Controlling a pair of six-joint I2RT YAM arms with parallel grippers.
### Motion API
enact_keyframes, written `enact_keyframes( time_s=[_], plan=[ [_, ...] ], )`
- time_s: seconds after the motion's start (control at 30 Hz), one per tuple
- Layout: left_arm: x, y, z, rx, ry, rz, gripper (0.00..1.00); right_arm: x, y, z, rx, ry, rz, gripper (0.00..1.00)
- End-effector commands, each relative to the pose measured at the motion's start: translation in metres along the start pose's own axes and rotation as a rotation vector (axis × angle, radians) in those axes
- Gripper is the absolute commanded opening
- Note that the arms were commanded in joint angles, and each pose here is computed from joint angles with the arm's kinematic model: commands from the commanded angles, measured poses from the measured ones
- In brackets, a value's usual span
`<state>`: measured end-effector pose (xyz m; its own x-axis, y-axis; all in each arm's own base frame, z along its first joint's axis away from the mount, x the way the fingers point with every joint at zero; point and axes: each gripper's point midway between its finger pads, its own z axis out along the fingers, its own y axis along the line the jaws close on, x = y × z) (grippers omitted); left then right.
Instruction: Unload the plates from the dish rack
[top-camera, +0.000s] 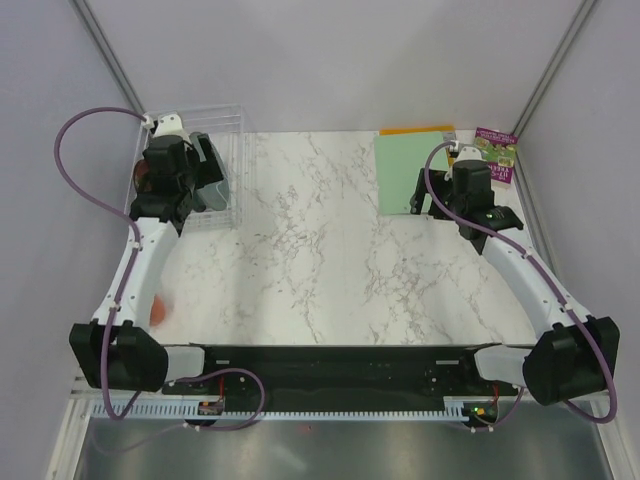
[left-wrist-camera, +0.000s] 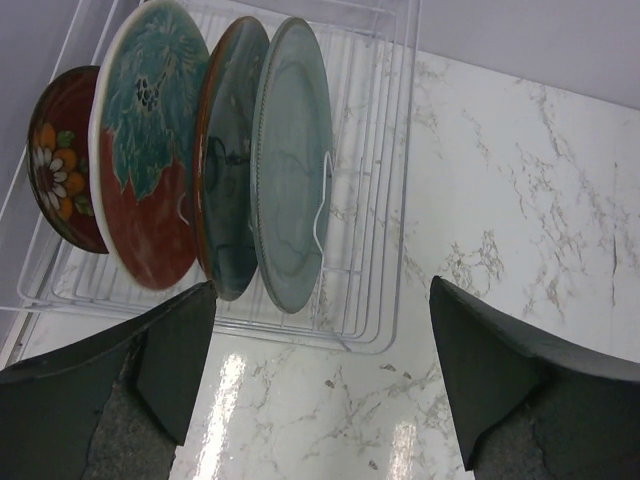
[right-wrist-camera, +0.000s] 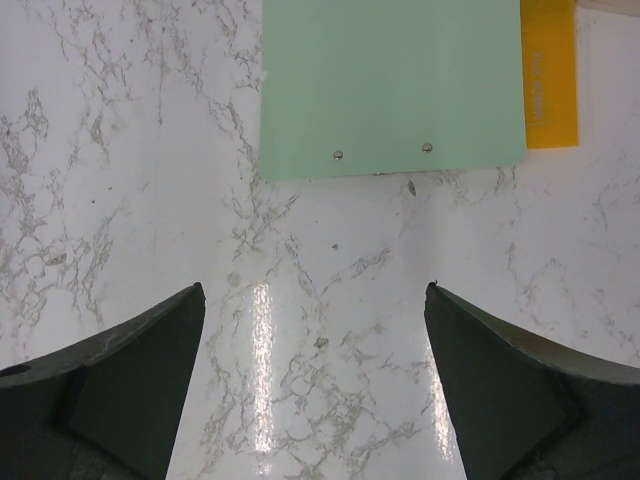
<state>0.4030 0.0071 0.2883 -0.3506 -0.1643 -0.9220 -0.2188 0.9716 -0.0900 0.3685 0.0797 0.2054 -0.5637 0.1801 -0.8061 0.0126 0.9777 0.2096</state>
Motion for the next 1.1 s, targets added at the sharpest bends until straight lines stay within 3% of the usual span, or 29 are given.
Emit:
enact_keyframes(
  time_s=[0.0, 0.4, 0.63, 0.73, 0.8, 0.9, 1.07],
  plan=[
    [-0.022, -0.003, 0.025, -0.002, -0.101, -0.056, 0.93, -0.002, -0.001, 0.002, -0.002, -0.03, -0.001, 0.98],
    [-0.002, 0.008, 0.091, -0.072, -0.052, -0.08, 0.87, 0.01, -0.006, 0.008, 0.01, -0.008, -0.005, 0.98],
    [0.01, 0.017, 0.12, -0.148, -0.044, -0.057, 0.75, 0.016, -0.007, 0.013, 0.02, 0.008, -0.009, 0.98],
    [0.012, 0.025, 0.128, -0.198, -0.052, -0.038, 0.58, 0.019, -0.008, 0.017, 0.02, 0.02, -0.009, 0.98],
    [0.008, 0.028, 0.131, -0.22, -0.063, -0.018, 0.4, 0.022, -0.009, 0.02, 0.023, 0.029, -0.008, 0.98],
    [0.009, 0.031, 0.138, -0.239, -0.058, 0.002, 0.04, 0.025, -0.008, 0.023, 0.022, 0.041, -0.008, 0.98],
    [0.005, 0.028, 0.14, -0.292, -0.078, 0.056, 0.02, 0.031, -0.009, 0.027, 0.023, 0.06, -0.005, 0.98]
  ],
)
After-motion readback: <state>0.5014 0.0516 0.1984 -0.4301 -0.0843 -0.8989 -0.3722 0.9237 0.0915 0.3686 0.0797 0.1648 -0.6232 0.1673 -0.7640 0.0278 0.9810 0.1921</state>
